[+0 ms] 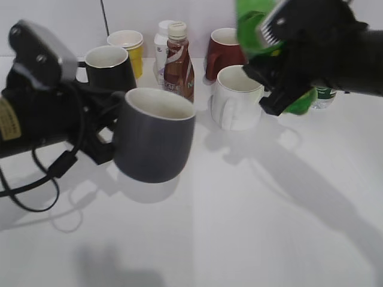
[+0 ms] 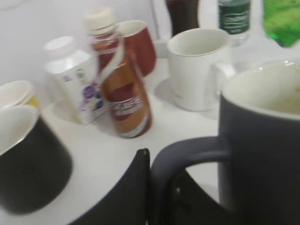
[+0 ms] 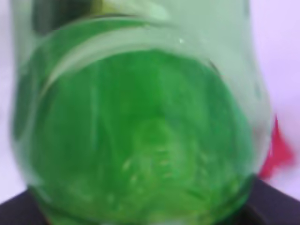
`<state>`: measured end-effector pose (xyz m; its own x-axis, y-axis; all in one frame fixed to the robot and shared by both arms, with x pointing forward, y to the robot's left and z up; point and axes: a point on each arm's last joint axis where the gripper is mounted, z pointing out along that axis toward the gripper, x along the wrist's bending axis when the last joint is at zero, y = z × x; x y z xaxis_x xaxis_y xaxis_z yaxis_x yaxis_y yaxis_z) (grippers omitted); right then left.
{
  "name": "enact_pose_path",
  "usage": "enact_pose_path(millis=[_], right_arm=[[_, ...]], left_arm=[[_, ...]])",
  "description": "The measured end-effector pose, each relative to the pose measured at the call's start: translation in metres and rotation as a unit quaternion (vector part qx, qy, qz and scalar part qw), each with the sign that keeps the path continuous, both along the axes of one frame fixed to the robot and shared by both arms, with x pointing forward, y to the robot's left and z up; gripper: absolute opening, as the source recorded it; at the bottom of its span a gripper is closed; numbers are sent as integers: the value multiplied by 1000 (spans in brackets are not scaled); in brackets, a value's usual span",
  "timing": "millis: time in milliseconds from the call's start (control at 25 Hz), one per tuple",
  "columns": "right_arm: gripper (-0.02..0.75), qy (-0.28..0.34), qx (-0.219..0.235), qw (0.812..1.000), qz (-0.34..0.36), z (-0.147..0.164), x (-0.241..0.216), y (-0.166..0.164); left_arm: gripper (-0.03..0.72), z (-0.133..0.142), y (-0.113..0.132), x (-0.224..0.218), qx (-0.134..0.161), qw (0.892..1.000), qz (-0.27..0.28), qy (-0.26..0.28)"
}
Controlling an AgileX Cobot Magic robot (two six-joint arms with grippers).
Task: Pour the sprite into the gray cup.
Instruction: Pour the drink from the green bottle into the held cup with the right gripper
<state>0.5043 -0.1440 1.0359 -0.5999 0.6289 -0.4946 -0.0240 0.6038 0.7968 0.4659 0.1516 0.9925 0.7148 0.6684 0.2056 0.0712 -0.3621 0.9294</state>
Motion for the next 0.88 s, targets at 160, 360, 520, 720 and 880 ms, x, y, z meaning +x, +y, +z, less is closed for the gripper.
enact_pose_path(millis=[160, 360, 520, 720, 880], right_arm=[[417, -48, -83, 994, 51, 10, -2, 12], [417, -112, -173, 974, 91, 17, 1, 14], [417, -149, -231, 955, 116, 18, 1, 14], [417, -198, -280, 929, 138, 20, 1, 15], [417, -257, -297, 909, 142, 28, 2, 17]], left_arm=[[44, 9, -11, 1, 3, 1000, -12, -6], [44, 12, -15, -1, 6, 1000, -22, -10], [44, 18, -17, -4, 0, 999, -39, -31], [44, 23, -17, -6, -8, 998, -45, -44], [44, 32, -17, -9, -22, 996, -52, -64]])
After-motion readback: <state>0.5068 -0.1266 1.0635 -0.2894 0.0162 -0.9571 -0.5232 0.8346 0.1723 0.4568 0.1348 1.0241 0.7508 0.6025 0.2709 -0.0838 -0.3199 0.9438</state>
